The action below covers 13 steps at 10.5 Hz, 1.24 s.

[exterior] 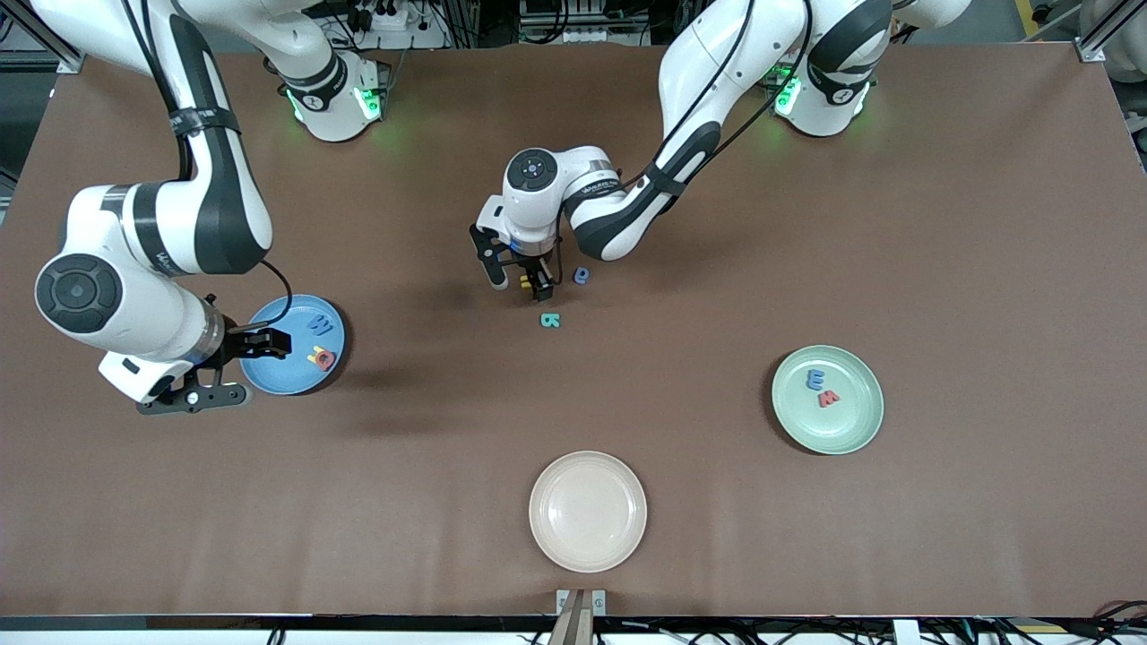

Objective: Sort uppercase to blue plate, lowercase to green plate
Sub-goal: 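Lower the left gripper onto the yellow h and close on it, then carry the yellow h to the green plate while the right gripper reaches the k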

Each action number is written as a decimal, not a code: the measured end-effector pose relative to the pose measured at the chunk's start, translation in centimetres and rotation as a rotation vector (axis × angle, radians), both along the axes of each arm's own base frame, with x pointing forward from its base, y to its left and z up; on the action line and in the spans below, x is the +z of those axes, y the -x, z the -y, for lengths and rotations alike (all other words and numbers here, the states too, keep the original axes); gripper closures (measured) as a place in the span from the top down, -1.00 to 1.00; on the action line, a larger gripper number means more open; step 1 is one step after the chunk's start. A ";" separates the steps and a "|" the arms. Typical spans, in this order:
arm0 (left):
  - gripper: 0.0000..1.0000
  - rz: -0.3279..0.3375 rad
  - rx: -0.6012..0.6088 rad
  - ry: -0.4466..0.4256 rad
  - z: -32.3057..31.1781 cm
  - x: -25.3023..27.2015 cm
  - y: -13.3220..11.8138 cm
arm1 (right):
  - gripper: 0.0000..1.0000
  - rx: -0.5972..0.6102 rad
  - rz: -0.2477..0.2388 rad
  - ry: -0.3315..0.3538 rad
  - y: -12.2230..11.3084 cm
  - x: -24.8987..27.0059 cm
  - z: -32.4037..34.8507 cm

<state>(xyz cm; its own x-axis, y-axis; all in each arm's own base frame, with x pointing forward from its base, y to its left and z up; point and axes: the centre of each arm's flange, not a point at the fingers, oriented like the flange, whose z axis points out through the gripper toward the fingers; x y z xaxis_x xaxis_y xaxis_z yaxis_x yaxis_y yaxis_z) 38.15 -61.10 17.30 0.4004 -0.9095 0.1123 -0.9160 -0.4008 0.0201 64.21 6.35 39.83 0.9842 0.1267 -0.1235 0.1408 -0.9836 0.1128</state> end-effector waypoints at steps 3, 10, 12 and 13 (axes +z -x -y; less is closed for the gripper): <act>0.51 -0.005 -0.008 -0.004 0.3 -0.4 0.6 | 1.00 -0.001 0.000 0.000 0.0 0.0 0.0; -0.16 0.008 -0.011 0.001 0.4 0.0 0.2 | 1.00 -0.002 0.000 0.000 0.0 0.0 0.1; -0.48 0.010 -0.010 0.002 0.4 0.1 0.0 | 1.00 -0.002 0.000 0.000 0.0 0.0 0.1; -0.48 0.012 -0.006 0.004 0.3 0.2 -0.2 | 1.00 -0.002 0.000 0.000 0.0 0.0 0.1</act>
<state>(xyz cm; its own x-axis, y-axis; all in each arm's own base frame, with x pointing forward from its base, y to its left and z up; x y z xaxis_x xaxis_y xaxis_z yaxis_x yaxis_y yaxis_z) 38.36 -61.40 17.51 0.3930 -0.9115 0.1213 -0.9187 -0.3947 0.0105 64.23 6.20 39.83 0.9845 0.1247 -0.1235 0.1387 -0.9839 0.1129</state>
